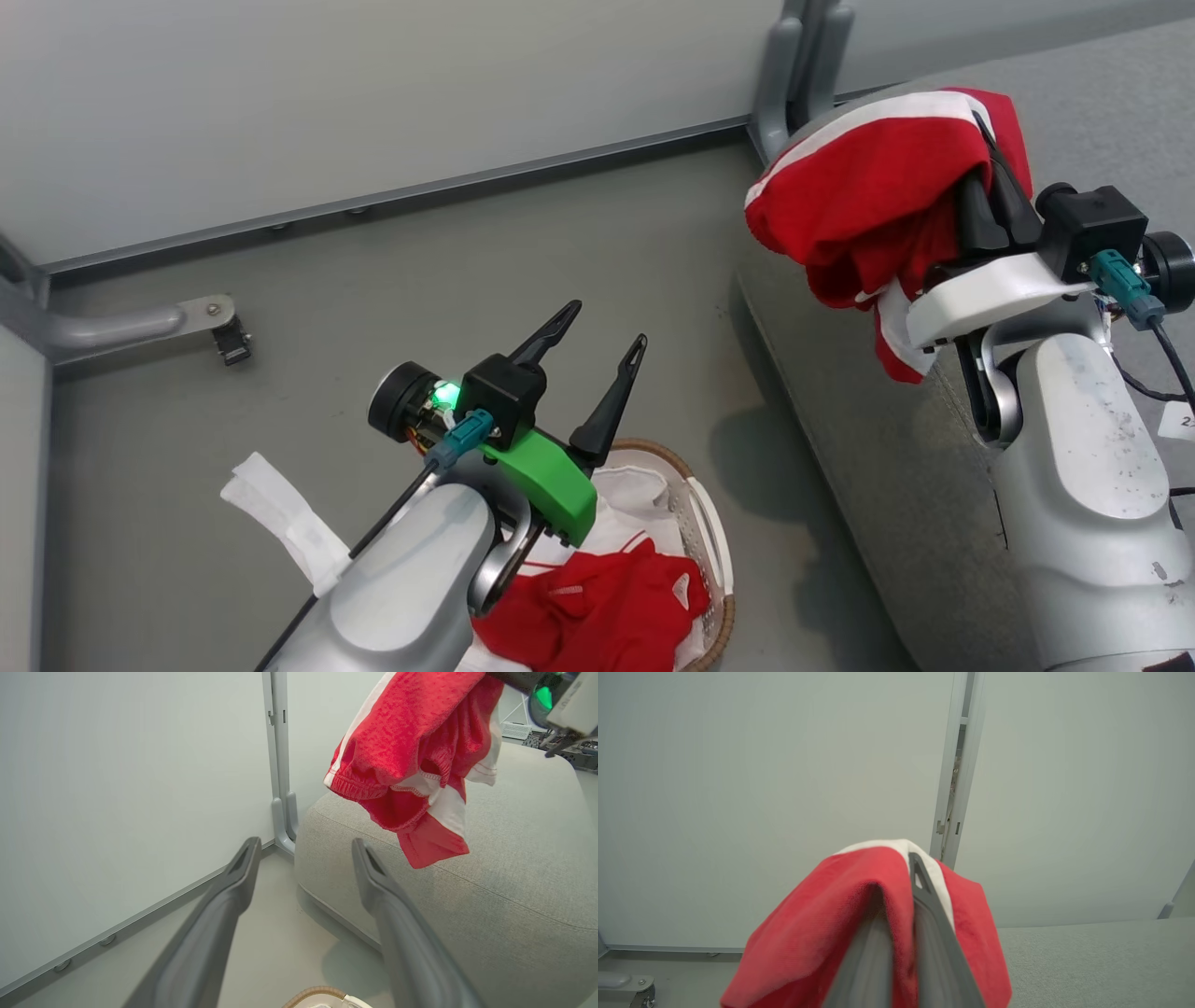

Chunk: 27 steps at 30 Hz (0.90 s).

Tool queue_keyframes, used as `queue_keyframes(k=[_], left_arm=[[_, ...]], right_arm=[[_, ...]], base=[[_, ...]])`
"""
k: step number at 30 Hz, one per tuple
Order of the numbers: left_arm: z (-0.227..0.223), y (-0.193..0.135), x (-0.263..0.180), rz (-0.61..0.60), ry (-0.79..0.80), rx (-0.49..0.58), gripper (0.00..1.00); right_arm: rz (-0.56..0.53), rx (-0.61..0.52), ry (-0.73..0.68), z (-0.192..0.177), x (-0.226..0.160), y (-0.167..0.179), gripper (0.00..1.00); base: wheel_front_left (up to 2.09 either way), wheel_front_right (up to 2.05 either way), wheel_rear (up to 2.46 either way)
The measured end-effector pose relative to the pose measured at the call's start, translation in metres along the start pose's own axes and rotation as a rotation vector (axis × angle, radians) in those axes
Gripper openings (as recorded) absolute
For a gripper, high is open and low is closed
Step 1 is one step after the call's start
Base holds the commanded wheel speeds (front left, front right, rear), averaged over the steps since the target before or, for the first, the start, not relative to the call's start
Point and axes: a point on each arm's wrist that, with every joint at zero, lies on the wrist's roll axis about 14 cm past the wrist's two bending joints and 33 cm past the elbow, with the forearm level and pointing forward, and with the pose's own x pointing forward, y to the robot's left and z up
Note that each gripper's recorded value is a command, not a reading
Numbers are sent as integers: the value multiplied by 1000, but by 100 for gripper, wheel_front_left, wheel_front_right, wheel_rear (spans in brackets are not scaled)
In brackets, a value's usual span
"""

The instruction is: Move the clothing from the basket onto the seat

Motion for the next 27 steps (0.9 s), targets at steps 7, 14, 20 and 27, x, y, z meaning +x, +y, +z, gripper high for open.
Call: queue_keyframes(k=[7, 14, 20, 27], left_arm=[[-17, -37, 27, -143, 24, -20, 100], [-37, -72, 49, -277, 57, -48, 100], [-56, -89, 60, -350, 82, -84, 100], [-74, -79, 68, -348, 98, -121, 100]], right_arm=[[-126, -78, 60, -12, -30, -54, 0], [-246, -135, 119, -20, -64, -100, 0], [-310, -171, 174, -32, -82, -124, 0], [-336, -176, 233, -56, -79, -133, 0]], base=[[0, 0, 0], [0, 0, 0], [0, 0, 0], [0, 0, 0]])
